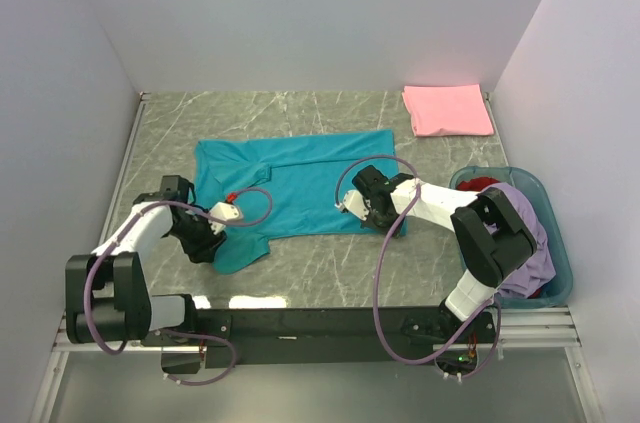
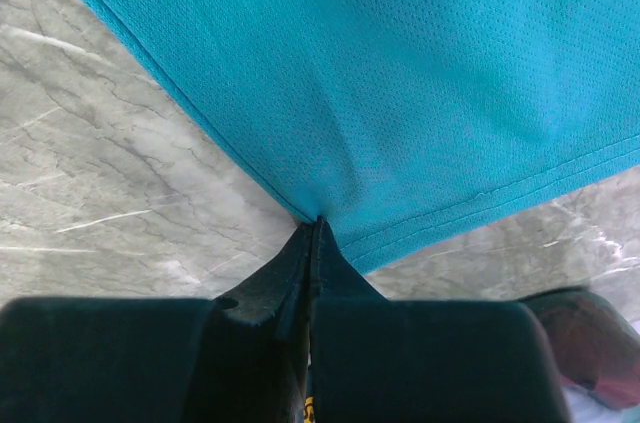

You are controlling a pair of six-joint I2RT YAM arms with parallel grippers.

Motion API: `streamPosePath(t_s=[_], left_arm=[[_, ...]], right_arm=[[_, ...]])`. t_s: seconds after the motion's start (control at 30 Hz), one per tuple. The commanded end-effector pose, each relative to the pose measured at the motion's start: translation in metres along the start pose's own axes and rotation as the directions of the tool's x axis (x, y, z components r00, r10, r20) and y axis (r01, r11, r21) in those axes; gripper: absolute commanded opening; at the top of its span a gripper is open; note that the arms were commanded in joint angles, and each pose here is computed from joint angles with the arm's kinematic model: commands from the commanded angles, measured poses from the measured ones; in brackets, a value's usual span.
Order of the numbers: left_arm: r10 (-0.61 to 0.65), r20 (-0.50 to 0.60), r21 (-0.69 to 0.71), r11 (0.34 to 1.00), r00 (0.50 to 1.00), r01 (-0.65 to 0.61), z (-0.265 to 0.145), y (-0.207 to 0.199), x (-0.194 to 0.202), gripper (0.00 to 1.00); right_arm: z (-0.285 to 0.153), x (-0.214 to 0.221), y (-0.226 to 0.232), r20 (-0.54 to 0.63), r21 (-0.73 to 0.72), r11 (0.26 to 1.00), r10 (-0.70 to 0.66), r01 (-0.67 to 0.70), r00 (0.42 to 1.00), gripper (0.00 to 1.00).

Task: Fold and stack the t-shirts
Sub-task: Fold the tshirt

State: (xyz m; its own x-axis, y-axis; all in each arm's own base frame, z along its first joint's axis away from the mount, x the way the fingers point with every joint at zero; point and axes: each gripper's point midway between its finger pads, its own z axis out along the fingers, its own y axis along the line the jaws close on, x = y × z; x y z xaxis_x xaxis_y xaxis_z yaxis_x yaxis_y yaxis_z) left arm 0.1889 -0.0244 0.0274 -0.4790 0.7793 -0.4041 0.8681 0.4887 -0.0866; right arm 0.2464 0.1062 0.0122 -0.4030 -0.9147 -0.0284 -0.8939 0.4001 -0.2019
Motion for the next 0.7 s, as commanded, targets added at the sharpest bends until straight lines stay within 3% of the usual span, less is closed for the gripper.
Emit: streamPosePath(t_s=[0.0, 0.13, 0.23, 0.27, 0.33, 0.67], left_arm=[[0.011, -0.04, -0.043, 0.999, 0.999, -0.013, 0.013, 0.01, 0.003, 0.51], [0.01, -0.092, -0.061, 0.998, 0.996, -0.016, 0.024, 0.013, 0.015, 0.5], [0.009, -0.128, -0.061, 0.998, 0.992, -0.017, 0.027, 0.012, 0.024, 0.25], [0.011, -0.143, -0.056, 0.998, 0.99, -0.019, 0.026, 0.011, 0.027, 0.11], [0.014, -0.153, -0.054, 0.998, 0.988, -0.022, 0.024, 0.009, 0.029, 0.03], [0.038, -0.064, -0.03, 0.999, 0.997, -0.04, -0.031, 0.0, -0.002, 0.01]], right_arm=[[-0.006, -0.013, -0.009, 0.035, 0.017, 1.0, 0.016, -0.017, 0.999, 0.0], [-0.006, -0.013, -0.011, 0.034, 0.02, 1.0, 0.015, -0.016, 0.999, 0.0], [-0.007, -0.014, -0.012, 0.039, 0.027, 0.999, 0.017, -0.019, 0.999, 0.0], [-0.008, -0.014, -0.013, 0.043, 0.028, 0.999, 0.018, -0.019, 0.999, 0.0], [-0.011, -0.016, -0.013, 0.056, 0.025, 0.999, 0.022, -0.024, 0.998, 0.0], [-0.044, -0.009, -0.012, 0.12, 0.018, 1.0, 0.016, -0.018, 0.993, 0.0]])
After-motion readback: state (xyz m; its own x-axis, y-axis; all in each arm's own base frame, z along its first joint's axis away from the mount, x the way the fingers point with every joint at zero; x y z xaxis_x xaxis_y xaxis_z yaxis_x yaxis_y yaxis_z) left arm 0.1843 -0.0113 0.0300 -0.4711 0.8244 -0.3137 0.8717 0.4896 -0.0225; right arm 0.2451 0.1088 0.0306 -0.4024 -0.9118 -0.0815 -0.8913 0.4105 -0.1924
